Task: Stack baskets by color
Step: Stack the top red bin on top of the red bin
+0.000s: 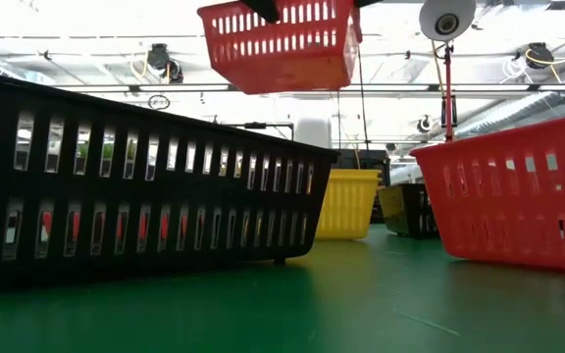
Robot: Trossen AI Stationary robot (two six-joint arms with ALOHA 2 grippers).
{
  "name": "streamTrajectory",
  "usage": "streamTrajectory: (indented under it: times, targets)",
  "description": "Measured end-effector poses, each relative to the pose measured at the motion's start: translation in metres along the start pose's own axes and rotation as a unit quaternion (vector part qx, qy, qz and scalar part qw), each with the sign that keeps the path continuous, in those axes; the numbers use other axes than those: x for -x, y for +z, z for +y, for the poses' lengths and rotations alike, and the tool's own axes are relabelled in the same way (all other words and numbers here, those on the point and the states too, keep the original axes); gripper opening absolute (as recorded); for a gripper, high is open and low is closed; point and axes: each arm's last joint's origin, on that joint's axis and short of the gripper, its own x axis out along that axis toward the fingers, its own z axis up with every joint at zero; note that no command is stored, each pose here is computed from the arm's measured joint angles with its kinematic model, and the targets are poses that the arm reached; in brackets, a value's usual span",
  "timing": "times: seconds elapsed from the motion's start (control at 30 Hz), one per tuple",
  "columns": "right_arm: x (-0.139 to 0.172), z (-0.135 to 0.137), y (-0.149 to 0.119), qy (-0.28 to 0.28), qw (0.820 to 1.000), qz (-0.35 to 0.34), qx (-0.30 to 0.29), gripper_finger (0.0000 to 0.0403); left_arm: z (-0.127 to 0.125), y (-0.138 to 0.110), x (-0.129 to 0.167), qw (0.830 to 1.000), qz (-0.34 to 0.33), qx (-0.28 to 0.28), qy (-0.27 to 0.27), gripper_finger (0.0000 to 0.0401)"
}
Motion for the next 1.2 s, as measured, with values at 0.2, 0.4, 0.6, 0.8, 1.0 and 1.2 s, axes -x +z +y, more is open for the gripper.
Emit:
streamTrajectory:
  times: [0.2, 0.4, 0.6, 0.8, 1.0, 1.2]
  targets:
    - [0.006, 0.008, 0.009, -0.020, 0.996, 0.003, -0.081, 0.0205, 0.000, -0.006, 0.005, 1.000, 0.023, 0.014, -0.003, 0.0009]
    - [0.017, 0.027, 0.023, -0.035, 0.979, 0.000, -0.203, 0.0214, 0.003, -0.015, 0.030, 0.998, 0.025, 0.057, -0.004, 0.0018]
    - [0.028, 0.053, 0.042, -0.025, 0.939, -0.035, -0.341, 0.0214, 0.001, -0.027, 0.065, 0.997, 0.018, 0.073, 0.007, 0.0007]
    - [0.033, 0.083, 0.046, -0.070, 0.903, -0.035, -0.422, 0.0214, -0.002, -0.039, 0.089, 0.994, 0.023, 0.099, 0.028, 0.0020]
    - [0.024, 0.111, 0.039, -0.083, 0.876, -0.044, -0.473, 0.0215, -0.012, -0.045, 0.100, 0.992, 0.029, 0.121, 0.038, 0.0007]
    - [0.010, 0.130, 0.033, -0.069, 0.874, -0.085, -0.473, 0.0215, -0.024, -0.046, 0.100, 0.989, 0.028, 0.137, 0.041, 0.0022]
